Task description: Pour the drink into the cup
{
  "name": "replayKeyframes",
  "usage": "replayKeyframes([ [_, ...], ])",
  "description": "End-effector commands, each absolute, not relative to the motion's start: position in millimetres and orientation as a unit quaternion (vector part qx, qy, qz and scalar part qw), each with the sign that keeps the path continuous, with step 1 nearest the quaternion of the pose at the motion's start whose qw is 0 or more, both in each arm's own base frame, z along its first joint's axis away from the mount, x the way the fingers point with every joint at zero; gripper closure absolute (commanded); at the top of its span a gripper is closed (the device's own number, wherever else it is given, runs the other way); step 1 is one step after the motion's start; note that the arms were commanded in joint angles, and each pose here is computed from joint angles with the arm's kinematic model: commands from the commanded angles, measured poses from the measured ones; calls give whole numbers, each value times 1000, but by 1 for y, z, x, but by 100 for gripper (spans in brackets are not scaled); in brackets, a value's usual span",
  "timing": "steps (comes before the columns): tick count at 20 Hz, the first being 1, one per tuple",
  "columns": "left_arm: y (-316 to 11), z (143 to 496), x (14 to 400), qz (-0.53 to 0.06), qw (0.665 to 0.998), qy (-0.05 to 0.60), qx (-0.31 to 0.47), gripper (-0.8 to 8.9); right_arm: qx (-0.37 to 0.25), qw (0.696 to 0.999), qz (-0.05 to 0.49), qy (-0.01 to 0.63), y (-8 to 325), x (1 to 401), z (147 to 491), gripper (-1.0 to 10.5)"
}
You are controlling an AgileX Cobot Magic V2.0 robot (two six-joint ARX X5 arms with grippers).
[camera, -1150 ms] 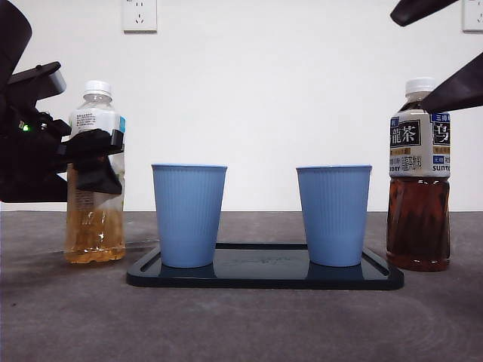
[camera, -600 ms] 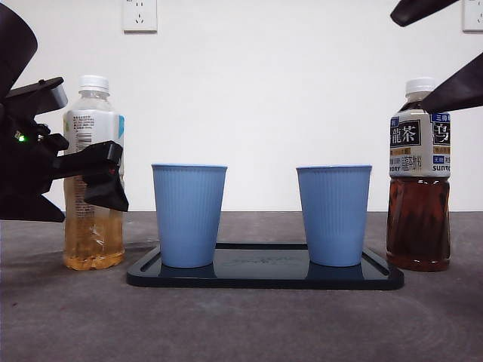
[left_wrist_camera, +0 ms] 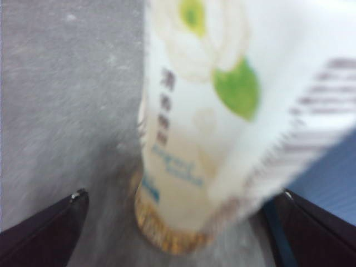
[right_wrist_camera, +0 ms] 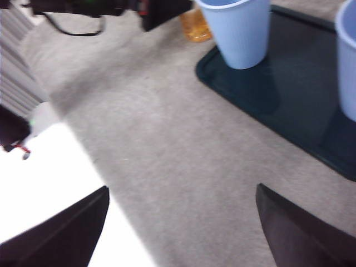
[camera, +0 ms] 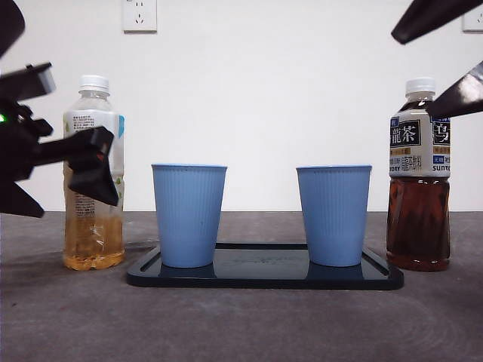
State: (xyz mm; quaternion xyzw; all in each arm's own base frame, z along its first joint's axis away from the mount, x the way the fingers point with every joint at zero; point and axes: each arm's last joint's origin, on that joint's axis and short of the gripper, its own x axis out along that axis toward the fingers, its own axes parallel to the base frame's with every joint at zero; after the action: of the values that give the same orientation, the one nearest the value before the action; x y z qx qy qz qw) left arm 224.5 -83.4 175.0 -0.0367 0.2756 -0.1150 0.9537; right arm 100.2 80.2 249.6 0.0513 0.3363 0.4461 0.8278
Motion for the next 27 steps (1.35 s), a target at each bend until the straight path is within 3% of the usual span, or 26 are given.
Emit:
replayKeyframes([
  [1, -83, 184, 217, -119, 952, 278, -38, 279, 48, 840, 430, 327, 81, 102, 254, 528],
  [7, -78, 217, 184, -191, 942, 267, -76, 283, 29, 874, 365, 319, 78, 105, 254, 528],
  [12, -73, 236, 148, -280, 913, 274, -111, 286, 22, 893, 321, 314, 76, 107, 253, 528],
  [16, -67, 245, 127, -336, 891, 273, -134, 287, 20, 916, 256, 308, 73, 109, 253, 528],
  [22, -60, 250, 110, -344, 891, 264, -136, 298, 31, 938, 173, 299, 69, 112, 253, 528],
  [24, -59, 250, 108, -344, 891, 263, -135, 398, 31, 941, 161, 297, 68, 112, 253, 535],
  [27, -59, 250, 108, -345, 891, 263, -135, 591, 32, 939, 165, 299, 68, 112, 253, 870],
])
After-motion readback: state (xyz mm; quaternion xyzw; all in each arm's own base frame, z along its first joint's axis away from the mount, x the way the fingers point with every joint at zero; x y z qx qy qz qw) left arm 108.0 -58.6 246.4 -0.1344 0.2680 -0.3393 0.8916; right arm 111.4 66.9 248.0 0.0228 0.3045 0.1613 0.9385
